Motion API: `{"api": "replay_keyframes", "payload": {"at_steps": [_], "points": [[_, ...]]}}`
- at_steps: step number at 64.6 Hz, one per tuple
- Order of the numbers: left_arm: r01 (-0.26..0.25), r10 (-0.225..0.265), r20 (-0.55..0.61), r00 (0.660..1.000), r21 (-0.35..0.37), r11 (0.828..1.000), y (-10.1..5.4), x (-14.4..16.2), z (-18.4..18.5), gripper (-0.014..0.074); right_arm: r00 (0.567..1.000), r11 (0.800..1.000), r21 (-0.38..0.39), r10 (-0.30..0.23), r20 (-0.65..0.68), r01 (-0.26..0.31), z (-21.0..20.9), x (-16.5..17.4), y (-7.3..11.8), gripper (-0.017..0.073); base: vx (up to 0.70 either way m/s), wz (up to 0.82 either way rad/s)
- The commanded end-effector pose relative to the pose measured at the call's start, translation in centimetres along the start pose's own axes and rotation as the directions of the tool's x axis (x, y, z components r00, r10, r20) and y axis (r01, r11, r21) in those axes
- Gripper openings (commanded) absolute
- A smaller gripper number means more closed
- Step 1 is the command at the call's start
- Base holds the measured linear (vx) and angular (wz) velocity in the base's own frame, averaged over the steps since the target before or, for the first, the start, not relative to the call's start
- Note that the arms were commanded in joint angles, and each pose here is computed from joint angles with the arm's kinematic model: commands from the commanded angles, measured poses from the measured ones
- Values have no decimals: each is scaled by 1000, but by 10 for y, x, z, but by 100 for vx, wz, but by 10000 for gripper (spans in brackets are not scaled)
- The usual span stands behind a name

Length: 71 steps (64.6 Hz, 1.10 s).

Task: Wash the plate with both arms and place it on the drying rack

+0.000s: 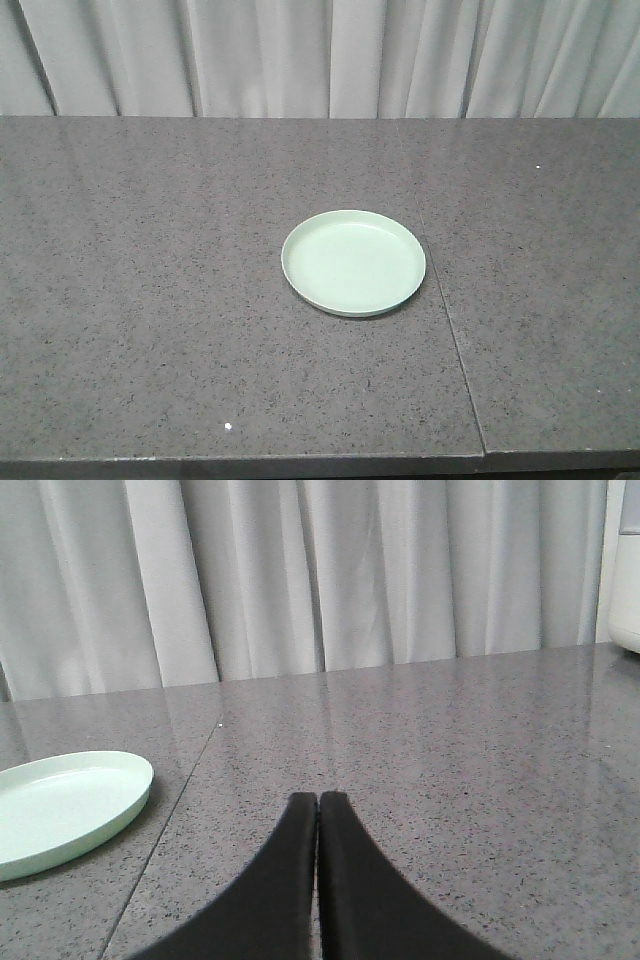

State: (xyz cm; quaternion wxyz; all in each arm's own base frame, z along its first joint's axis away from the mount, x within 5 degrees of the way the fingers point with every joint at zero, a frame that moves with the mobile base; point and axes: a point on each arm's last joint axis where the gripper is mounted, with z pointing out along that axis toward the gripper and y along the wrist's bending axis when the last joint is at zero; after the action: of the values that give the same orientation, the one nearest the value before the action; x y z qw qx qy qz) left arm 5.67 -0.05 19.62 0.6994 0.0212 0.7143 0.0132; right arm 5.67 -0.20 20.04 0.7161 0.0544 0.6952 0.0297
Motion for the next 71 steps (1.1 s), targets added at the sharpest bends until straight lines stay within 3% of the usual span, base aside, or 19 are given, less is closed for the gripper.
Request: {"api": "replay_keyframes", "payload": {"at_steps": [1,61,65,69,71], "points": [[10,-10,60,998,-3,1000,0,0,0,-6,998,1000,1,-7,68,7,0,-1,0,-8,0,0],[10,-10,60,998,-3,1000,0,0,0,-6,997,1000,1,-5,74,5,0,-2,0,-8,0,0],[10,-10,60,998,-3,1000,0,0,0,-6,994,999,-4,40,98,-40,-1,-4,0,-8,0,0],[10,-10,60,998,-3,1000,0,0,0,-6,976,984,-16,178,122,-178,-1,-6,-1,-8,0,0],[10,-10,60,998,-3,1000,0,0,0,-6,955,964,-25,265,133,-264,-1,-7,-1,-8,0,0]]}}
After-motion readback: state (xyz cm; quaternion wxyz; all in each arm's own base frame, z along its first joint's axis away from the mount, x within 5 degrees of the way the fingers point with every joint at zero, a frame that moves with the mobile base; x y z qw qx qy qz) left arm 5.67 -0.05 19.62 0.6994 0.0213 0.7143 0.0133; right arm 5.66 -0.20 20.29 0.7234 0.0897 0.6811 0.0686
